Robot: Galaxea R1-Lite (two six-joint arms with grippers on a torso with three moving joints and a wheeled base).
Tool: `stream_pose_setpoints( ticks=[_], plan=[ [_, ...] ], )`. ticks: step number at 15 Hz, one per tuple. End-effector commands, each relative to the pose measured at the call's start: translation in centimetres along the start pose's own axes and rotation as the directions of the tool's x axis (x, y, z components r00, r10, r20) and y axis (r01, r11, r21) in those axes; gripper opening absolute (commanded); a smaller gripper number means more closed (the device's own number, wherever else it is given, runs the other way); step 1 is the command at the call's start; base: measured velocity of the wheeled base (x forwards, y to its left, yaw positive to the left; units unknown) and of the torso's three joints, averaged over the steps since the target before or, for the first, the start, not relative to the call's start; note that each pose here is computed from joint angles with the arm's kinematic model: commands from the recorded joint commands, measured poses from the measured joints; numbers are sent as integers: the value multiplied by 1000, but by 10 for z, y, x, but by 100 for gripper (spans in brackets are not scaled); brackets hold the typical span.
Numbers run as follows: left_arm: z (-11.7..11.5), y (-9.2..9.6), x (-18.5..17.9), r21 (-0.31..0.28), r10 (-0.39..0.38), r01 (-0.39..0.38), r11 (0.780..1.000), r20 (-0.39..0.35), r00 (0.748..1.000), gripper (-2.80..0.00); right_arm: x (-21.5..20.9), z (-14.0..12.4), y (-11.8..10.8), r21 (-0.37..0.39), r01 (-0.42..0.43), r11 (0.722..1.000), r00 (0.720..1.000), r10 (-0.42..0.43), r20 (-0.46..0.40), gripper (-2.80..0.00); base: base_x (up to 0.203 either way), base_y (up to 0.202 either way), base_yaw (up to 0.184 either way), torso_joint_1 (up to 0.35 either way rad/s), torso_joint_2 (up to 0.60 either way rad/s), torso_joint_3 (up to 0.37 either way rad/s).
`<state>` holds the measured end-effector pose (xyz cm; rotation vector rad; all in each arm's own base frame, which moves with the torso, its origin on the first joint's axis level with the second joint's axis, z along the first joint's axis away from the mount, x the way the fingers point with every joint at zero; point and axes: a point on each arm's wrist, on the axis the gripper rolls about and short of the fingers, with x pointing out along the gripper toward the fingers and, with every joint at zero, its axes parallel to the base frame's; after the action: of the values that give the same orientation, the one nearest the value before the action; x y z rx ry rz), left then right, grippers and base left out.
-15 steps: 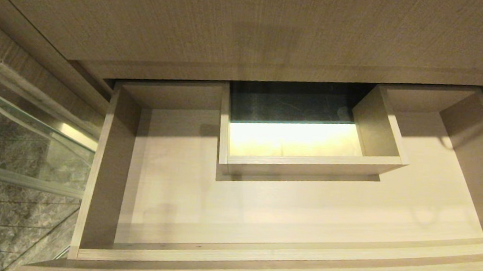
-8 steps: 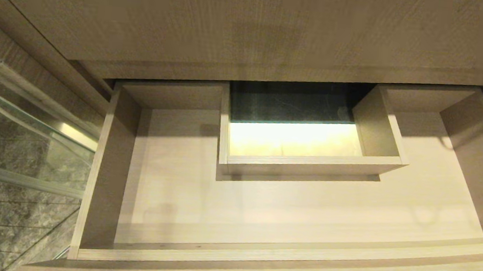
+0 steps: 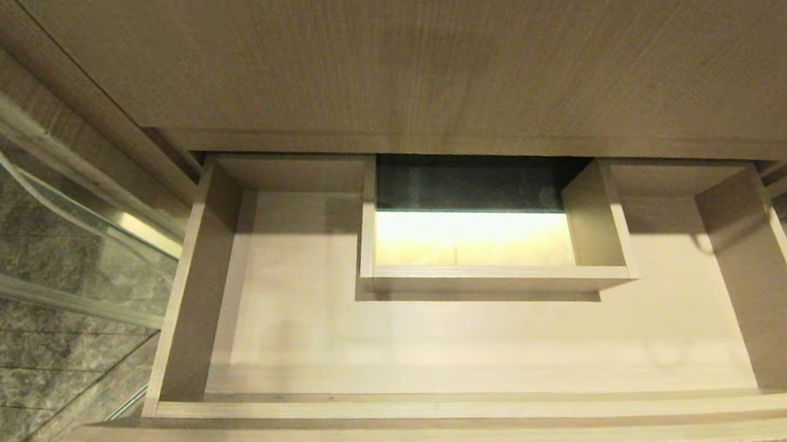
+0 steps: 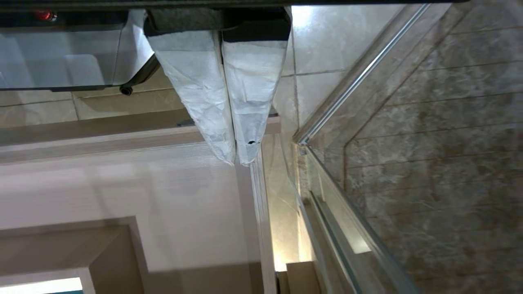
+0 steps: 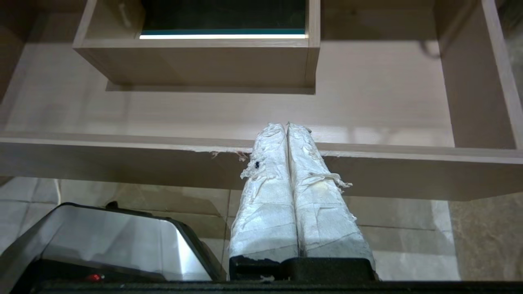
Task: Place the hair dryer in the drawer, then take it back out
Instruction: Pick up the hairdryer
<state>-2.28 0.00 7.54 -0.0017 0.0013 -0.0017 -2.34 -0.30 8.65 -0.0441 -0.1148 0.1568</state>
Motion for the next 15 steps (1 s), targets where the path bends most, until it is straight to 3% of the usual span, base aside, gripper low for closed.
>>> stream_pose_setpoints(
  ticks=[1, 8, 15],
  plan=[
    [0, 0, 0, 0, 0, 0, 1000, 0, 1000, -280, -1, -12, 1, -1, -1, 1000, 1000, 1, -2, -280, 0, 0, 0, 221, -419, -199],
    [0, 0, 0, 0, 0, 0, 1000, 0, 1000, -280, -1, -12, 1, -1, -1, 1000, 1000, 1, -2, -280, 0, 0, 0, 154, -470, -216],
    [0, 0, 0, 0, 0, 0, 1000, -1, 1000, -280, -1, -12, 1, -1, -1, 1000, 1000, 1, -2, -280, 0, 0, 0, 355, -501, -241]
  ],
)
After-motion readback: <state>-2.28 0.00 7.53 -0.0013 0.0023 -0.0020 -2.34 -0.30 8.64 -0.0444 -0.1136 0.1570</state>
